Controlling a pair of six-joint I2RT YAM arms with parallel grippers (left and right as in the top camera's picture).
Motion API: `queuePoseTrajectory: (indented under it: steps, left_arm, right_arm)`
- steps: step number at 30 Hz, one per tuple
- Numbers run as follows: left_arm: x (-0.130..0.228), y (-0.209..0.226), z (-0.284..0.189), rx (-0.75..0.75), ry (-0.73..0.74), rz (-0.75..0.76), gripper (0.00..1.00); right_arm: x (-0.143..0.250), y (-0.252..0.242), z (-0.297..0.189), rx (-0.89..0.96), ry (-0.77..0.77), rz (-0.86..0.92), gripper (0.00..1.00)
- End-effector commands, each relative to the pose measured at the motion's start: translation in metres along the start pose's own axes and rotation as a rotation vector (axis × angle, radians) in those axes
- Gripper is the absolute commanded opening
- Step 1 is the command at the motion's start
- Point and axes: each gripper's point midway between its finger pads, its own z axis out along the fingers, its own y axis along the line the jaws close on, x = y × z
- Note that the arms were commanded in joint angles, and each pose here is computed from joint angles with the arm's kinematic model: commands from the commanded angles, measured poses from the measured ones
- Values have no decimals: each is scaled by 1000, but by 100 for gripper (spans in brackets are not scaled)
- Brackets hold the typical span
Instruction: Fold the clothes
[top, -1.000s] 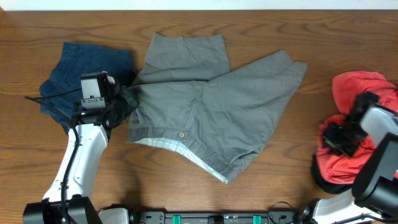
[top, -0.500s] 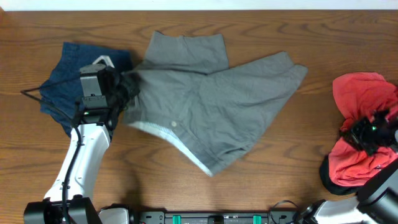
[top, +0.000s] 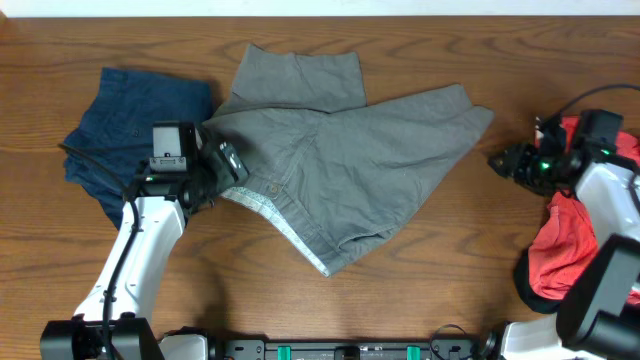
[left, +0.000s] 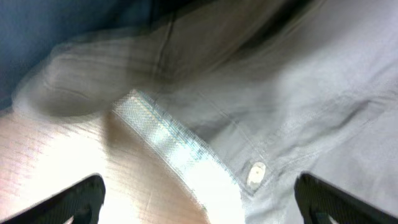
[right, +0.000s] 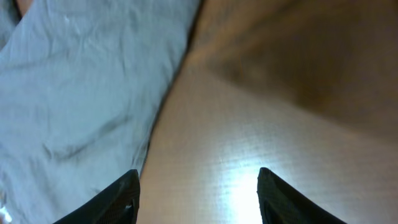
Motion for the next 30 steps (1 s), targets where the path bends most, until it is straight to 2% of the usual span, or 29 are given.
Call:
queuePoseTrajectory:
  steps: [1,5,15,16,17,19,20,24,27,30]
  left_arm:
    - [22,-12,-3,75,120,-5,98]
    - [51,-22,-9,143,254,-24,98]
    - [93,-42,-8,139,358,91,98]
    - [99,-44,-8,140,369,109,98]
    - [105,-47,-7,140,379,127,98]
    - [114,-50,-7,140,399,156,98]
    - [121,-50,-6,136,413,166,98]
    - [150,-48,-6,95,483,146,98]
    - [170,-50,-7,75,529,134,98]
    - [188,-54,-9,60,561,159,98]
  right_arm:
    - [-13,-2,18,27,-30,67,58]
    - [-30,5,41,0,-85,53,56]
    - [-41,29,101,-70,-139,33,53]
    - [-42,29,105,-71,-143,33,50]
    - [-42,28,109,-67,-147,43,43]
    - [-40,23,112,-43,-146,51,11]
    - [-38,18,112,-21,-137,60,1]
    - [-25,-6,102,68,-86,113,1]
    - [-8,-51,75,263,-38,210,1]
    - [9,-101,28,499,-22,341,1]
